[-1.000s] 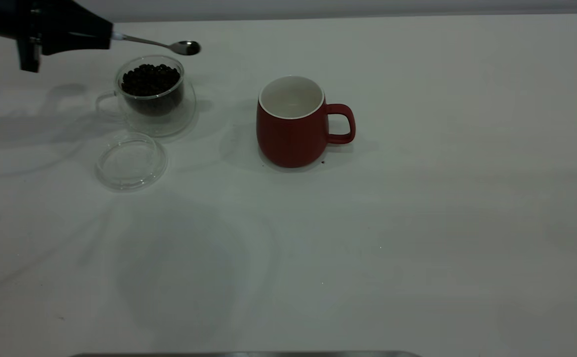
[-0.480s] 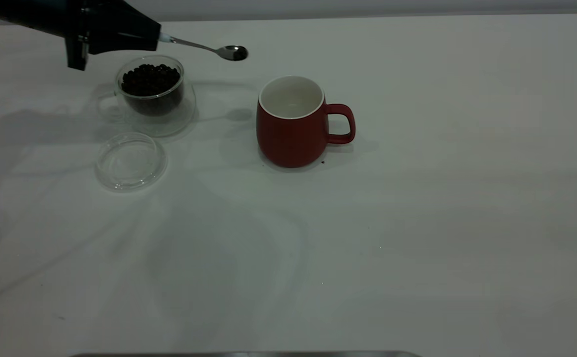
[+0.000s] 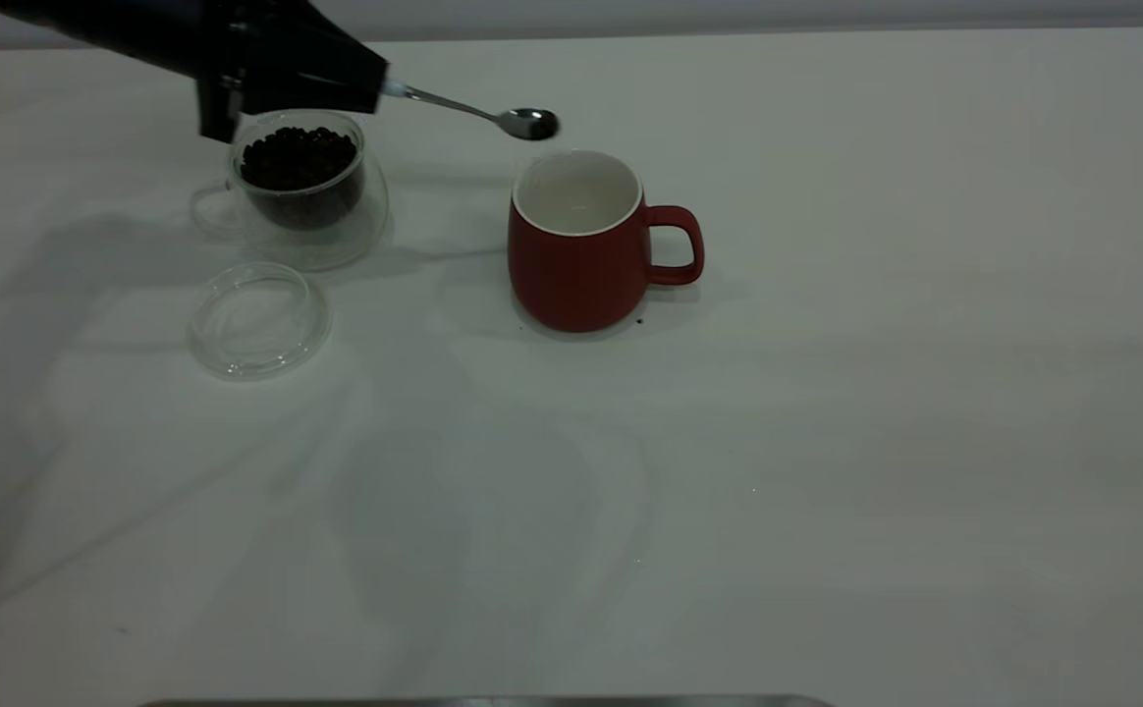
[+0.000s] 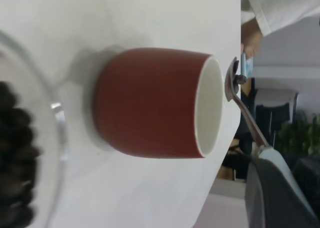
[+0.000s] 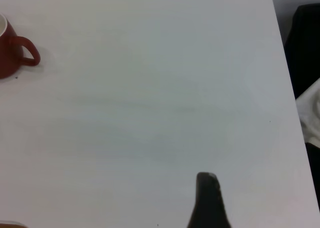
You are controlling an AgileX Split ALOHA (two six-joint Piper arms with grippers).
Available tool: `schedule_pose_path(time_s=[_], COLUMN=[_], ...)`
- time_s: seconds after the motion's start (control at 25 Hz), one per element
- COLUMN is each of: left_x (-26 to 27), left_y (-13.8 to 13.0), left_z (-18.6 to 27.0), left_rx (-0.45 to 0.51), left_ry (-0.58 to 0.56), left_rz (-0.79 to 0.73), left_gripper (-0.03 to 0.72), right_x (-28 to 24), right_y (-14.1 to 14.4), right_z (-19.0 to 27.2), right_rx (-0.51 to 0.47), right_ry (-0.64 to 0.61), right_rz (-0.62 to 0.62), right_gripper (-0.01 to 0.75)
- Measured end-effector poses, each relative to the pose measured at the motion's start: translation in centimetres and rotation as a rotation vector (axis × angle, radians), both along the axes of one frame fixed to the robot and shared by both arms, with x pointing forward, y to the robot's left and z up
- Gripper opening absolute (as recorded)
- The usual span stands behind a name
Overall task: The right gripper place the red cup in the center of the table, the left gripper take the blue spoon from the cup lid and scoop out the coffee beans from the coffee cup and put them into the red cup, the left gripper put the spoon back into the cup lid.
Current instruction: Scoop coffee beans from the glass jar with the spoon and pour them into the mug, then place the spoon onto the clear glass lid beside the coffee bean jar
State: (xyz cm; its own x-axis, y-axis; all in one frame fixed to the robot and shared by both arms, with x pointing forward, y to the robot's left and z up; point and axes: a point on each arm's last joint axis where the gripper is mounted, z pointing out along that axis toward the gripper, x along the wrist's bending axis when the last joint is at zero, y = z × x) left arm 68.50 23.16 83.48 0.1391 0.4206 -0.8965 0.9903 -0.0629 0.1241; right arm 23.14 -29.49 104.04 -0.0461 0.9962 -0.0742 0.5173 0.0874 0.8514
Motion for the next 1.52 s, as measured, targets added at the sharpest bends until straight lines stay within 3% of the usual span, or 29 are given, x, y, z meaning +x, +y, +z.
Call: schedule_pose_path(time_s=[0.24, 0.68, 0.92, 1.24, 1.4, 1.52], left_x=[-0.4, -0.7, -0.7, 0.2, 0.5, 0.2], left_y=[-2.2, -2.3, -2.4, -2.2, -2.5, -2.3], left_z=[0.0, -0.3, -0.3, -0.9, -0.4, 0.5], left_rx=[-0.001, 0.022, 0.015, 0.112, 0.058, 0.003], left_ry=[-0.044, -0.232, -0.442, -0.747, -0.742, -0.583], left_rz=[-0.07, -0.202, -0.304, -0.377, -0.316, -0.259], left_gripper=[0.114, 0.114, 0.114, 0.114, 0.114, 0.114], right_x=[0.0, 0.0, 0.0, 0.0, 0.0, 0.0], right_y=[0.0, 0.0, 0.0, 0.0, 0.0, 0.0], right_z=[0.0, 0.0, 0.0, 0.0, 0.0, 0.0], right_rx=[0.0, 0.0, 0.0, 0.0, 0.0, 0.0], right_ry=[0.0, 0.0, 0.0, 0.0, 0.0, 0.0], right_rz=[0.0, 0.0, 0.0, 0.0, 0.0, 0.0], right_gripper=[0.587, 0.587, 0.587, 0.587, 0.587, 0.587])
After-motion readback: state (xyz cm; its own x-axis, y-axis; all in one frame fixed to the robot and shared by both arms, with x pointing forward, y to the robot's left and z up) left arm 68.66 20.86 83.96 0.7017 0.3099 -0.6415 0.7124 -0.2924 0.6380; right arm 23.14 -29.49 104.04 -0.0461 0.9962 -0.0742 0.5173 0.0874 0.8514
